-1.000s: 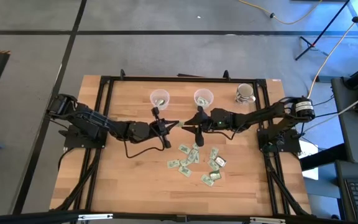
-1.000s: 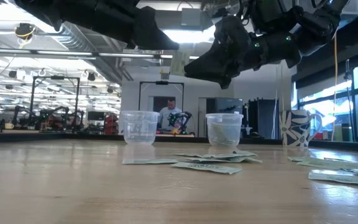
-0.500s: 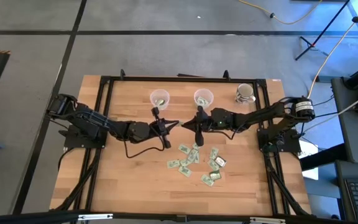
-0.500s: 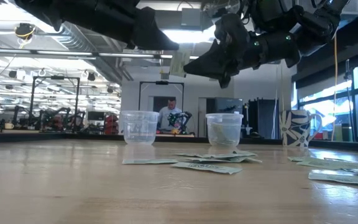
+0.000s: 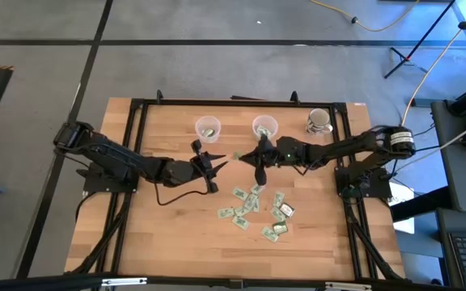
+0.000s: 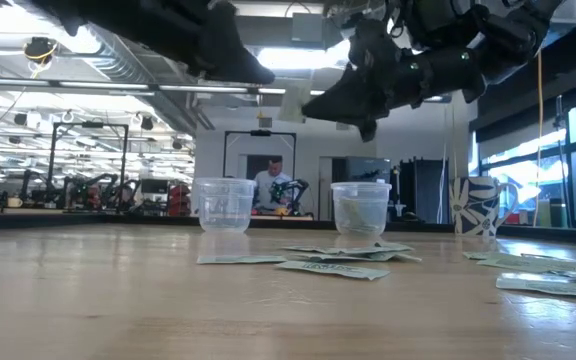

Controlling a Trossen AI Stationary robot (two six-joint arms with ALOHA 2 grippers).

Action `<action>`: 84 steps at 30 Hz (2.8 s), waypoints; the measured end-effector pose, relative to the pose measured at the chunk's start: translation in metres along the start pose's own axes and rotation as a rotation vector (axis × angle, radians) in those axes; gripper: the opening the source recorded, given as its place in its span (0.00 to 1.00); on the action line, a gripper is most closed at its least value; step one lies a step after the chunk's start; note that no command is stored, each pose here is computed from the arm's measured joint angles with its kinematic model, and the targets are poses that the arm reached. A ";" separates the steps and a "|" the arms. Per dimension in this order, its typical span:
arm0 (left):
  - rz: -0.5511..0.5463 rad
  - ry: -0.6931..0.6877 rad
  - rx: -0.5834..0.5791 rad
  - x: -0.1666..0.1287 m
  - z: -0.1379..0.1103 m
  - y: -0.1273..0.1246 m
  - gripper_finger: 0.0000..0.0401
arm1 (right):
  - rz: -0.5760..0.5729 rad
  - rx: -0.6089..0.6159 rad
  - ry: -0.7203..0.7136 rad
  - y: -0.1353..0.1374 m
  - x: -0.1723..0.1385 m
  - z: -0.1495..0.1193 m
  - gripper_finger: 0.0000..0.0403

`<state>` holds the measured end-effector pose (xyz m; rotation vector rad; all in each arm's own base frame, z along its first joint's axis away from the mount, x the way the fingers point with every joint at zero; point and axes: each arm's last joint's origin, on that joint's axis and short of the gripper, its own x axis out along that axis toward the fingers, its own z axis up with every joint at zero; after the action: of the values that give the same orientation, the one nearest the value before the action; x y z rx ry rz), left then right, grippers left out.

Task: Pick and place Stevia / Truvia into bins
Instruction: Put the stevia packet into the right transparent container

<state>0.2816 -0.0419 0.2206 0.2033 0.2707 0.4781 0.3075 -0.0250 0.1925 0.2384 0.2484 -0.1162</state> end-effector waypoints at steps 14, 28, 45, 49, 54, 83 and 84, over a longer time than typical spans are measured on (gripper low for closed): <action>-0.131 0.079 -0.061 0.003 -0.005 0.011 0.20 | -0.550 -0.005 0.480 -0.057 -0.033 0.049 0.00; -0.134 0.096 -0.055 0.003 -0.007 0.011 0.19 | -0.616 -0.009 0.596 -0.089 -0.020 0.030 0.00; -0.136 0.097 -0.054 0.003 -0.007 0.011 0.20 | -0.627 -0.003 0.599 -0.091 -0.017 0.027 0.13; -0.263 0.106 -0.058 0.004 -0.009 0.008 0.20 | -0.649 0.016 0.587 -0.088 -0.023 0.039 0.19; -0.433 0.153 -0.052 0.014 -0.020 0.004 0.20 | -0.605 0.014 0.516 -0.064 -0.035 0.061 0.21; -0.519 0.338 0.061 0.078 -0.087 -0.041 0.37 | -0.390 -0.042 0.339 0.025 -0.077 0.060 0.21; -0.529 0.344 0.063 0.078 -0.088 -0.041 0.36 | -0.391 -0.041 0.342 0.025 -0.078 0.060 0.21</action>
<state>0.3387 -0.0294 0.1109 0.1023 0.6557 -0.0256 0.2501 -0.0092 0.2740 0.1649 0.6367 -0.4588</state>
